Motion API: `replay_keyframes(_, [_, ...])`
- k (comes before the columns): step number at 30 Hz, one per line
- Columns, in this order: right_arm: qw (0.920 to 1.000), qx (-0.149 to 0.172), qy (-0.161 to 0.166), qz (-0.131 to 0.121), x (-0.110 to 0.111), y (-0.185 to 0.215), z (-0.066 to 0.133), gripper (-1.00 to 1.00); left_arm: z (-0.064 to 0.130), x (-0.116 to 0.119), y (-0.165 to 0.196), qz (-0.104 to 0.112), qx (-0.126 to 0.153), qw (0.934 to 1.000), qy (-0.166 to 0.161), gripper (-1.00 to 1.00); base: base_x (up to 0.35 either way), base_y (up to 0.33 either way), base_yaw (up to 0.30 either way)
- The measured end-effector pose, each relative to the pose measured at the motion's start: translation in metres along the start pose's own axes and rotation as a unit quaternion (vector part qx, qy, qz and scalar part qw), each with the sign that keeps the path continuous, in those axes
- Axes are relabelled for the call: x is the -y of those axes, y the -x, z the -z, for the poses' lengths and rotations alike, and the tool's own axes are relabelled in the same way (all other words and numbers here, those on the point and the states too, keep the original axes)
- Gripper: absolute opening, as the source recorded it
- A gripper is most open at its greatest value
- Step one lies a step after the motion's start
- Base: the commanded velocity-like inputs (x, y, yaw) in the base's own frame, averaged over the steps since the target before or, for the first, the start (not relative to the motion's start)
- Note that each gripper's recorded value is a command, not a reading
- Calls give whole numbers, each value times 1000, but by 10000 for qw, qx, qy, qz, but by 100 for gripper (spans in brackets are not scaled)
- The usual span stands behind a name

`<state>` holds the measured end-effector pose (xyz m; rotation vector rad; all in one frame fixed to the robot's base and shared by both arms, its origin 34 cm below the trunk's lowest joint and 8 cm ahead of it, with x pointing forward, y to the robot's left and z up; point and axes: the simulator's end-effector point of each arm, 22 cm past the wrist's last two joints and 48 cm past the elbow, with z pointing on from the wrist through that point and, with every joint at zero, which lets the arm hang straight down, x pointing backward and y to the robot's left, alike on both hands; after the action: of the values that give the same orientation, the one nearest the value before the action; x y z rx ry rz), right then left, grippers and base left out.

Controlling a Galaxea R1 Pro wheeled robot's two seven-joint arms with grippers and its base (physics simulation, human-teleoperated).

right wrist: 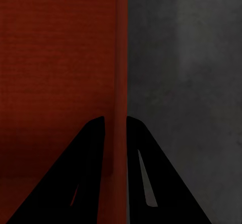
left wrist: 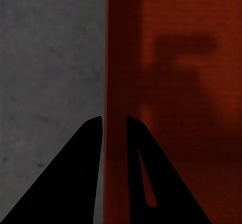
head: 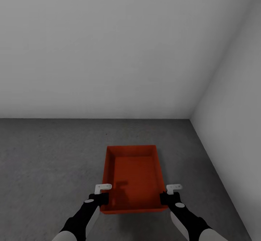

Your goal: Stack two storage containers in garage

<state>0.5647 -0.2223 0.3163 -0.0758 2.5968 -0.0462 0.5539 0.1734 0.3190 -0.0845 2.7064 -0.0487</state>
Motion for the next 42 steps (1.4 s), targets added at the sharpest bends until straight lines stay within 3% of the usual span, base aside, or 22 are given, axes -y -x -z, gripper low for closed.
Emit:
replay_keyframes(37, [10000,-19,0,-10,-1,-2,0,-100,0,-1,-1,-4,-19,10000,1,-100,0,0,0])
replay_keyframes(42, [9998,-197,4,-34,-2,-19,0,-100,-2,-3,-16,-35,-189,9998,13,-100,0,0,0])
